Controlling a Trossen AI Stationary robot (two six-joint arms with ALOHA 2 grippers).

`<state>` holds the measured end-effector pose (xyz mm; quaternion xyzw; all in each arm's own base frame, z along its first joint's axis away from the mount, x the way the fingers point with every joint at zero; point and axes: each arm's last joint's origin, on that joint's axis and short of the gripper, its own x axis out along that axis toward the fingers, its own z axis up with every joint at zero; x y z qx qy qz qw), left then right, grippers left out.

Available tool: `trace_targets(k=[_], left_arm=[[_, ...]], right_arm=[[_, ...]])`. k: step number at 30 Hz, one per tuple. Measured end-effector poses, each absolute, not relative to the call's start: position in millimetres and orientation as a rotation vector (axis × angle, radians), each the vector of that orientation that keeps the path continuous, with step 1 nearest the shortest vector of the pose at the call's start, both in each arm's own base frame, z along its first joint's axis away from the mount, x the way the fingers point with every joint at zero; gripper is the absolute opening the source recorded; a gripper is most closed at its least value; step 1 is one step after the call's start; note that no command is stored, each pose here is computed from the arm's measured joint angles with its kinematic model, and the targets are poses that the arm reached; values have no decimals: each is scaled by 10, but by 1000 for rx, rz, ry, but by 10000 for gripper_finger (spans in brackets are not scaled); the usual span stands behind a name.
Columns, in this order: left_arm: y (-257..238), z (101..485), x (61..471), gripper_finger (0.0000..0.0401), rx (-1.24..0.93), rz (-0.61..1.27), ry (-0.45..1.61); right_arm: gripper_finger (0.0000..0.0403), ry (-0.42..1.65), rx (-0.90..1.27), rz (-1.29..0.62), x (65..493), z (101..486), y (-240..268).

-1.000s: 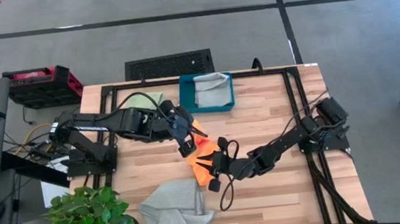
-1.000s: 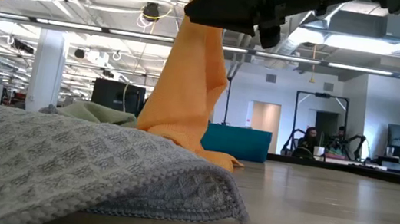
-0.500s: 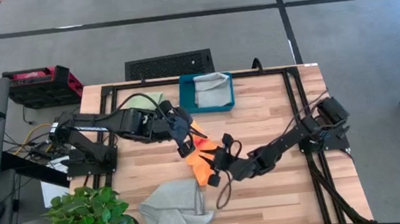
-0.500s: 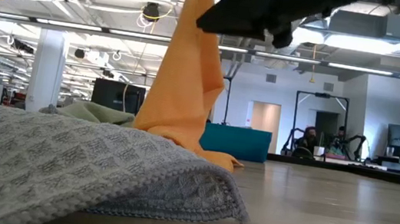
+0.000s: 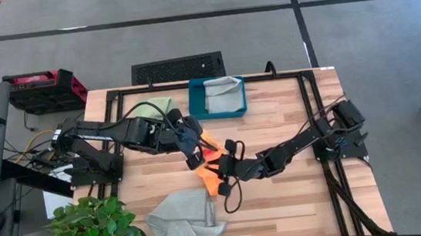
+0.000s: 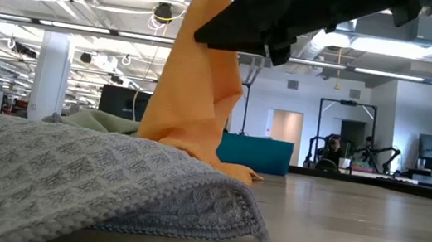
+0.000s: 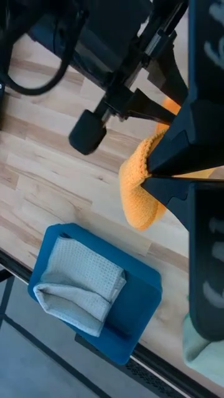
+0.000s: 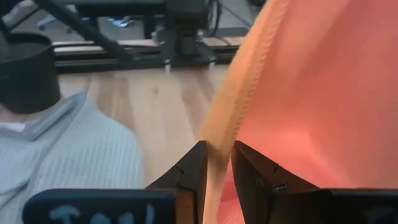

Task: Fold microfiber towels
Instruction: Fold the orange towel

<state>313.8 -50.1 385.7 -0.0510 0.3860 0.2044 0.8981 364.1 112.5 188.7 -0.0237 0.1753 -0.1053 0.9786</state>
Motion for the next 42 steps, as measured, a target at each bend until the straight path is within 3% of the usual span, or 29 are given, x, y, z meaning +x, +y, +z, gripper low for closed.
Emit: trace_targets(k=[8, 14, 28, 34, 39, 42], left_arm=[[-500, 3857, 3137, 0, -105, 424, 800], [-499, 3856, 3135, 0, -102, 427, 802], [-497, 3854, 3135, 0, -96, 438, 799], [-497, 3855, 3136, 0, -96, 438, 798], [-497, 3854, 3135, 0, -101, 440, 797], [-499, 3854, 3135, 0, -102, 440, 797]], right_arm=[[95, 432, 0, -28, 3647, 1831, 1110], [95, 555, 60, -53, 3595, 1702, 1099], [90, 573, 69, -40, 3594, 1673, 1103], [66, 574, 70, -47, 3602, 1672, 1076], [11, 571, 27, -39, 3594, 1673, 1101], [12, 562, -15, -87, 3559, 1695, 1152]])
